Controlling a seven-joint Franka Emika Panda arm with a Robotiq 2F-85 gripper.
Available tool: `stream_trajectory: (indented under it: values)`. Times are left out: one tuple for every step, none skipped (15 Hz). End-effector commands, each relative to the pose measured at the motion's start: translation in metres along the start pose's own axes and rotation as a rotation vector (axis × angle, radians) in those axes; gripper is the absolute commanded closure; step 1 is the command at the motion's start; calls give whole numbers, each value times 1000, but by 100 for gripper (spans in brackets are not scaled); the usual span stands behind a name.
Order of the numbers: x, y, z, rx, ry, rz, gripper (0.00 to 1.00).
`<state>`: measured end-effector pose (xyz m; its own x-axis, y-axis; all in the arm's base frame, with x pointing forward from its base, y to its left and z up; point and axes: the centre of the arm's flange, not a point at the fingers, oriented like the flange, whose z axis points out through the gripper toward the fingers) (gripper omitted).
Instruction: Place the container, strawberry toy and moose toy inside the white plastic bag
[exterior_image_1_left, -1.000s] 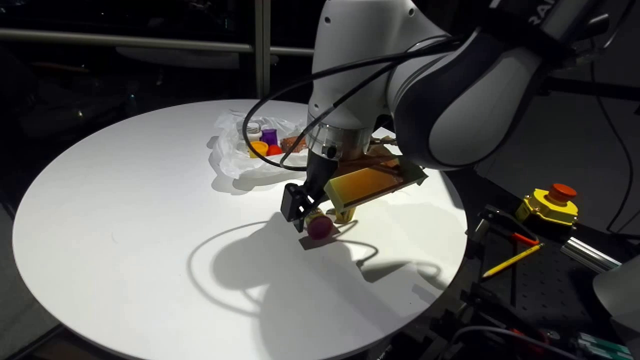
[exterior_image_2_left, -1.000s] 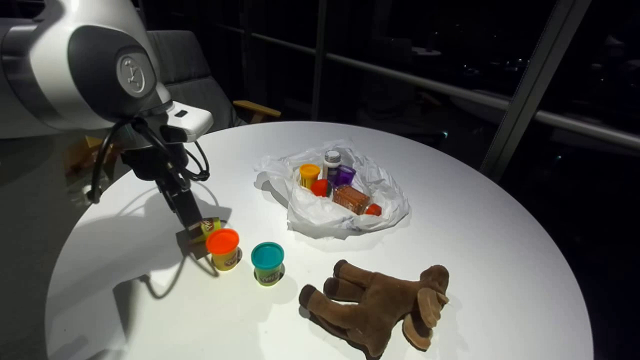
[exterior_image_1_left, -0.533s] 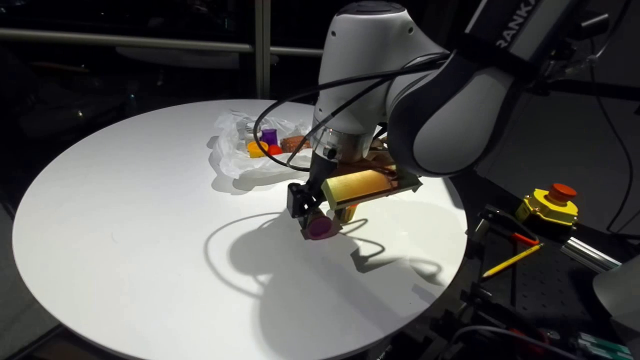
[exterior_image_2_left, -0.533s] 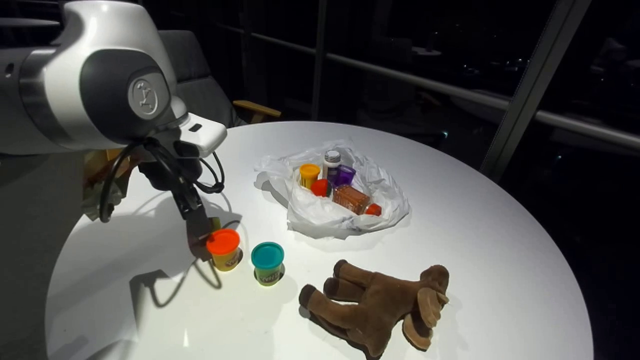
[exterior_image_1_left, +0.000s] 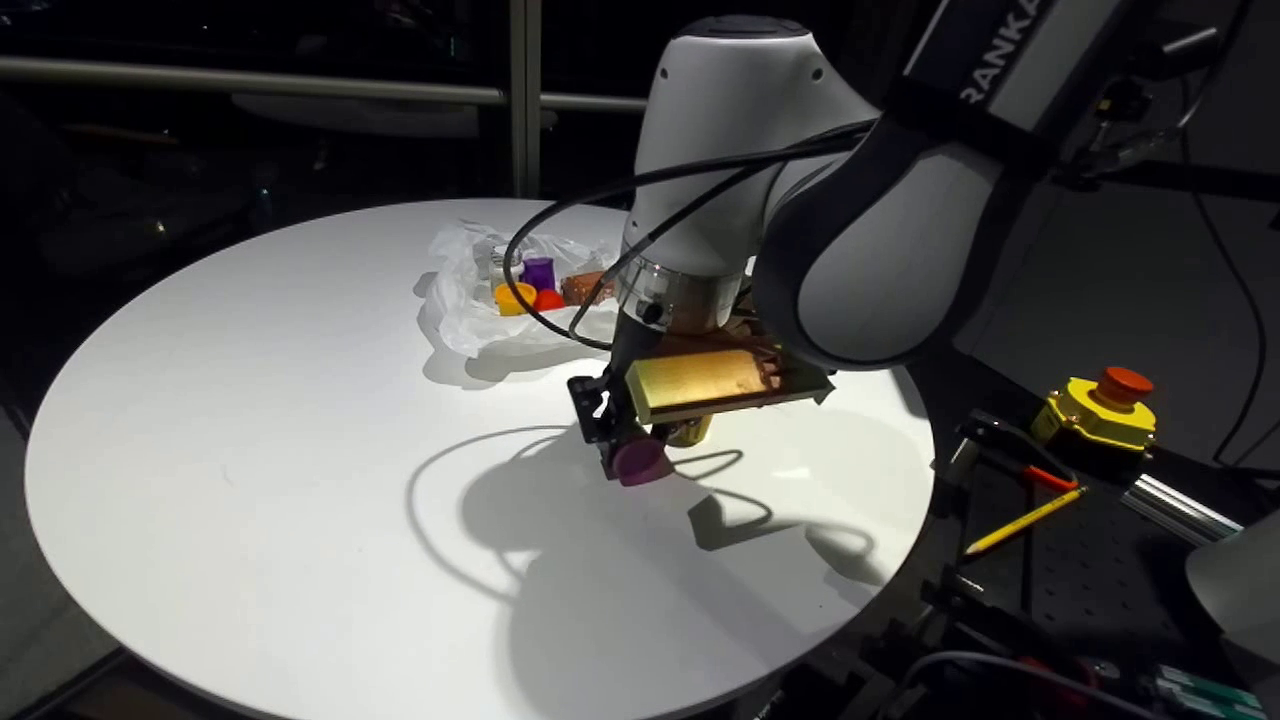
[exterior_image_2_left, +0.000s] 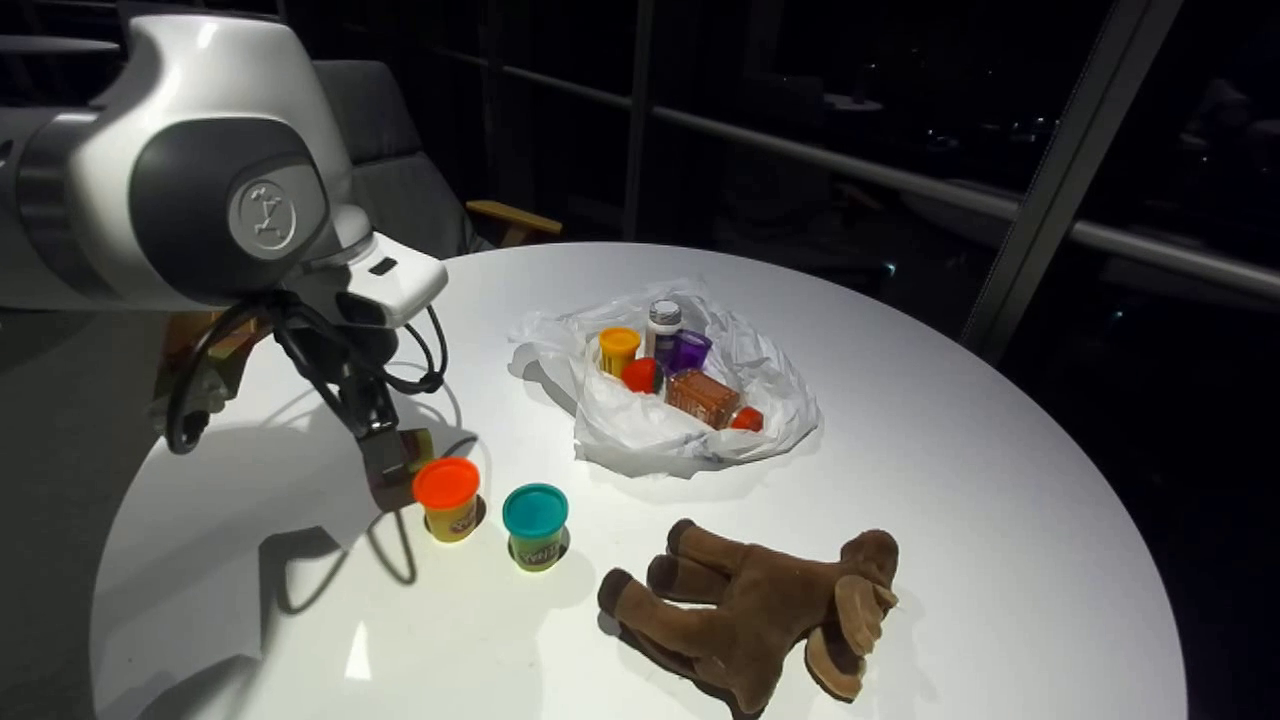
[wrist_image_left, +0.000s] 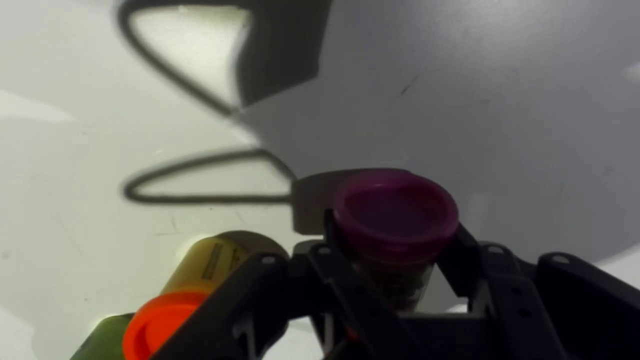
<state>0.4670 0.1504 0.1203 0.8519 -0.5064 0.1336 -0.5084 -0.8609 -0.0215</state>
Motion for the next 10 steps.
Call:
stream_trajectory:
  values:
    - [23, -20, -53, 56, 51, -19, 77]
    - [36, -26, -69, 57, 79, -34, 77]
    - [56, -31, -86, 46, 120, -54, 77]
    - [77, -34, -99, 32, 155, -71, 77]
    - [100, -37, -112, 17, 191, -81, 77]
    - [123, -39, -121, 7, 225, -88, 77]
    - [145, -39, -126, -5, 248, -83, 77]
    - [165, -38, -125, -17, 265, -74, 77]
    - [179, -36, -122, -20, 266, -62, 77]
    - [190, -33, -116, -28, 259, -52, 77]
